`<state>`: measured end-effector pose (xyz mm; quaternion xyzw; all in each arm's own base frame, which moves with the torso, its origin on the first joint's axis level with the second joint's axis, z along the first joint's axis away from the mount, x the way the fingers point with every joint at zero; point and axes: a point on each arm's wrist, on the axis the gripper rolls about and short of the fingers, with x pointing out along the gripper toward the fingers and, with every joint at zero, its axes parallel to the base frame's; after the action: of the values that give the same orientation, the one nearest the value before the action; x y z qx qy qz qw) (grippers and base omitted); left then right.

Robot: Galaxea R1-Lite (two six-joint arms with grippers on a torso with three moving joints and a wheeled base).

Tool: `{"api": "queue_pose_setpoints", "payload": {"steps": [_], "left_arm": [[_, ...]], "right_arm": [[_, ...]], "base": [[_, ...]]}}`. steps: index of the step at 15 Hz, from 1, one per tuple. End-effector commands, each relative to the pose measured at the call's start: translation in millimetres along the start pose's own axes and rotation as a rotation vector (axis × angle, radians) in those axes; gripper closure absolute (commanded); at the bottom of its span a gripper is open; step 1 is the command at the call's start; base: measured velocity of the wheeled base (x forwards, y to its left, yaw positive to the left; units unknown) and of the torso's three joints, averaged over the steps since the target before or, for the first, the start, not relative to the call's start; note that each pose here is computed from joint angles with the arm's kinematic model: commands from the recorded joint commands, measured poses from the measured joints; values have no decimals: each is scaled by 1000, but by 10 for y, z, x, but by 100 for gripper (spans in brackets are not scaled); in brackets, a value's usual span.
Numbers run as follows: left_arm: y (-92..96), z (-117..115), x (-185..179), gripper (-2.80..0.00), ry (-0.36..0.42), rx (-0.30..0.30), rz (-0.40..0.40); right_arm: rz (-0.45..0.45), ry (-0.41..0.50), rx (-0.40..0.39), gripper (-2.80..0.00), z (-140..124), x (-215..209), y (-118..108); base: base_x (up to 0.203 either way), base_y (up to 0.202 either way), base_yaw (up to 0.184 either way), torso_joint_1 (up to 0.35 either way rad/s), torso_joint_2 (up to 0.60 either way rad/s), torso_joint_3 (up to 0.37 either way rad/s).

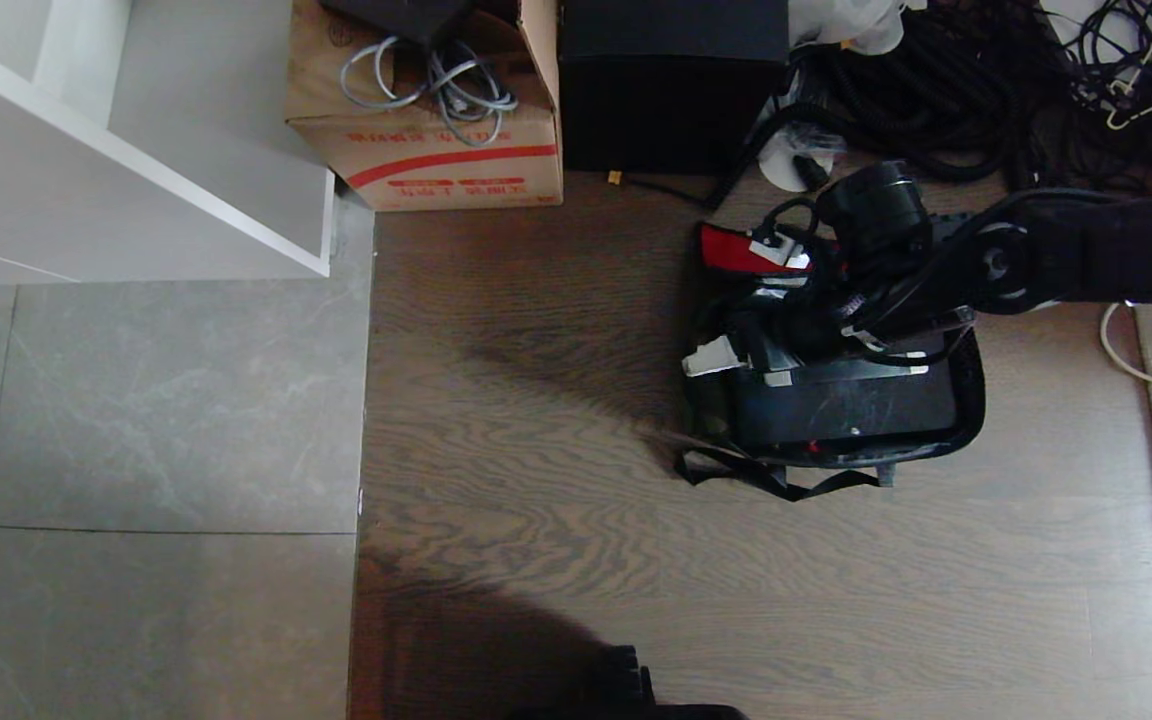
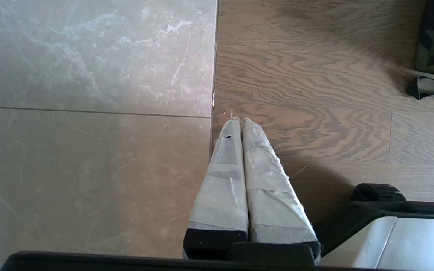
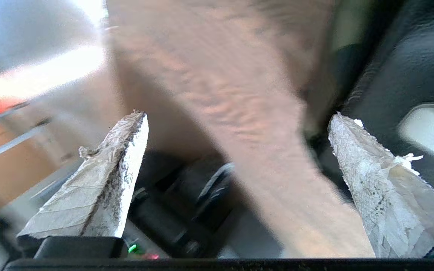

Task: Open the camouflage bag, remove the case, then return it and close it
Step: Close the top of the storage box

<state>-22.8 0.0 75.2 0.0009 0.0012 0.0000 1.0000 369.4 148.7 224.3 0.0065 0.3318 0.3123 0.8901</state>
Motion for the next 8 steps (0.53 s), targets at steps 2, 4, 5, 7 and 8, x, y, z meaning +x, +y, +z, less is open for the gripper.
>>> {"api": "queue_pose_setpoints", "payload": {"steps": [2, 4, 5, 7, 8], "left_arm": [[0, -1, 0, 0, 1, 0, 0], [0, 0, 0, 0, 0, 0, 0], [0, -1, 0, 0, 1, 0, 0], [0, -1, 0, 0, 1, 0, 0], [0, -1, 0, 0, 1, 0, 0]], "right_arm": [[-125, -3, -53, -280, -18, 225, 137], [-212, -42, -114, -280, 6, 414, 244], [-246, -55, -135, -280, 8, 494, 315], [-257, -45, -167, -280, -14, 579, 348], [-257, -43, -172, -280, -17, 595, 352]], "base": [[0, 0, 0, 0, 0, 0], [0, 0, 0, 0, 0, 0], [0, 0, 0, 0, 0, 0], [0, 0, 0, 0, 0, 0], [0, 0, 0, 0, 0, 0]]}}
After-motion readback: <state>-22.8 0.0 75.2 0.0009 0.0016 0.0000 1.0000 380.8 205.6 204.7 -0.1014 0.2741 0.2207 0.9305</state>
